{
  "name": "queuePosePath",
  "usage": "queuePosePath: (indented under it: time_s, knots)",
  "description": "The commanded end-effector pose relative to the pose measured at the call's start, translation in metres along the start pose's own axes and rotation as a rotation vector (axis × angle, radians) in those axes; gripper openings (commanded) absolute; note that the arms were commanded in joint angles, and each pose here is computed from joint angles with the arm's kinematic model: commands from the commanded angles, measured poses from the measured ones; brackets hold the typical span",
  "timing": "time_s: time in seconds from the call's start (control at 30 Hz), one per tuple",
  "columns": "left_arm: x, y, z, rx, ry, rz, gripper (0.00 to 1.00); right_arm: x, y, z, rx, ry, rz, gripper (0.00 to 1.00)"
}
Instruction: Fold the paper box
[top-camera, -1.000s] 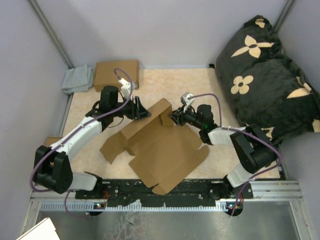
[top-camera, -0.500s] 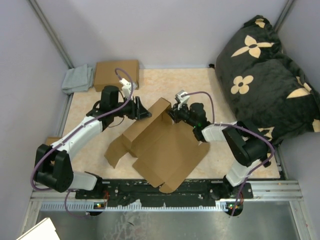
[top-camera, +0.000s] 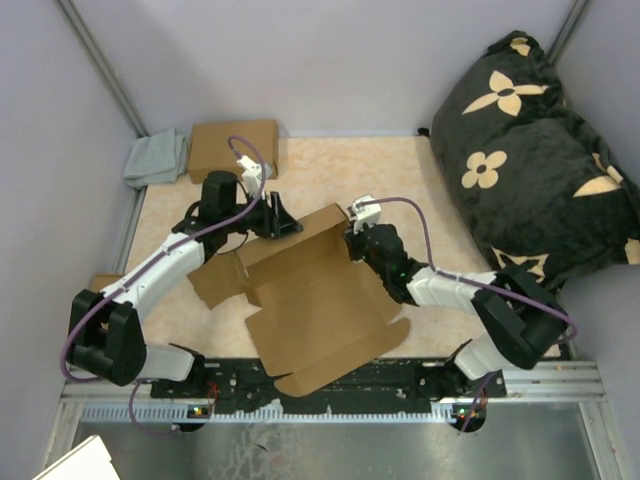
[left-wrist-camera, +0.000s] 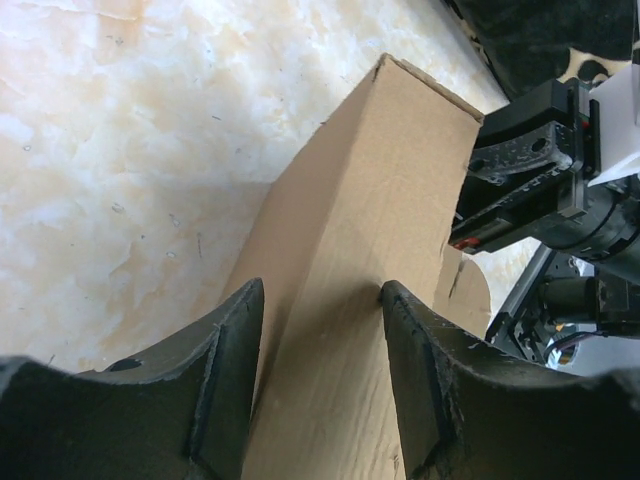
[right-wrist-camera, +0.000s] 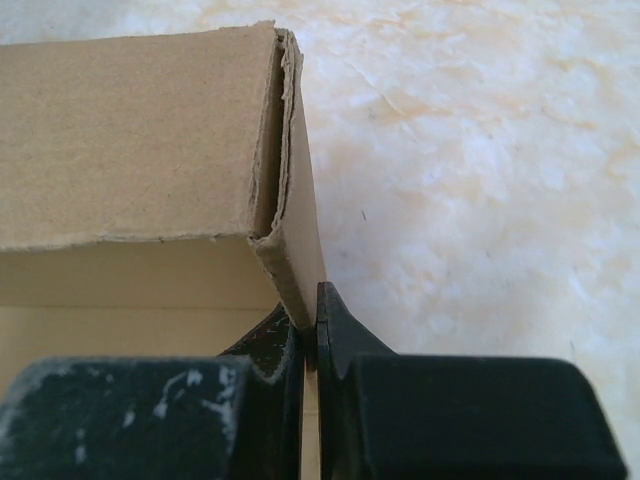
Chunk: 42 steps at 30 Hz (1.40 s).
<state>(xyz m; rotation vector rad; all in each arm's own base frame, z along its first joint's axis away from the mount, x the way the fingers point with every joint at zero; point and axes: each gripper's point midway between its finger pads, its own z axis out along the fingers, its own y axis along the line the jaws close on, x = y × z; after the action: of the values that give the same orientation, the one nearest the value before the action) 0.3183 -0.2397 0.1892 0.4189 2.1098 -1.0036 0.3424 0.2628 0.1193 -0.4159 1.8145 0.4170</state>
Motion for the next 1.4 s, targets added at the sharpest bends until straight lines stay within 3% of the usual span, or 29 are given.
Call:
queuePosePath:
  time_s: [0.0,0.13,0.4,0.53,0.6,0.73,0.9,1.1,1.23,1.37]
  knots:
    - [-0.006,-0.01,-0.005,0.023,-0.01,0.014,0.56,0.008,-0.02,-0.027,0.11,0.032,0.048,0.0]
    - [0.0,-0.016,-0.002,0.071,0.02,-0.009,0.53,0.021,-0.018,-0.041,0.099,0.044,0.054,0.0]
    - [0.007,-0.019,0.0,0.086,0.037,-0.015,0.5,0.037,-0.004,-0.034,0.048,0.09,0.064,0.26]
    - [0.008,-0.019,-0.001,0.087,0.037,-0.013,0.49,0.04,0.002,-0.025,0.028,0.109,0.064,0.31]
    - [0.007,-0.019,-0.001,0.082,0.035,-0.009,0.49,0.04,0.002,-0.021,0.033,0.104,0.069,0.27]
    - [0.0,-0.009,-0.005,0.007,0.0,0.011,0.52,0.032,-0.014,-0.02,0.131,0.066,0.085,0.0]
    - [-0.025,0.019,-0.031,-0.236,-0.134,0.055,0.59,0.024,-0.042,-0.042,0.255,-0.013,0.077,0.0]
    - [-0.053,0.036,-0.086,-0.443,-0.429,0.019,0.64,0.037,-0.061,-0.076,0.32,-0.01,0.101,0.0]
    - [-0.049,0.064,-0.115,-0.617,-0.562,-0.122,0.65,0.047,-0.07,-0.094,0.354,-0.004,0.128,0.0]
    - [-0.032,0.088,-0.117,-0.69,-0.624,-0.208,0.64,0.05,-0.079,-0.105,0.4,0.019,0.111,0.0]
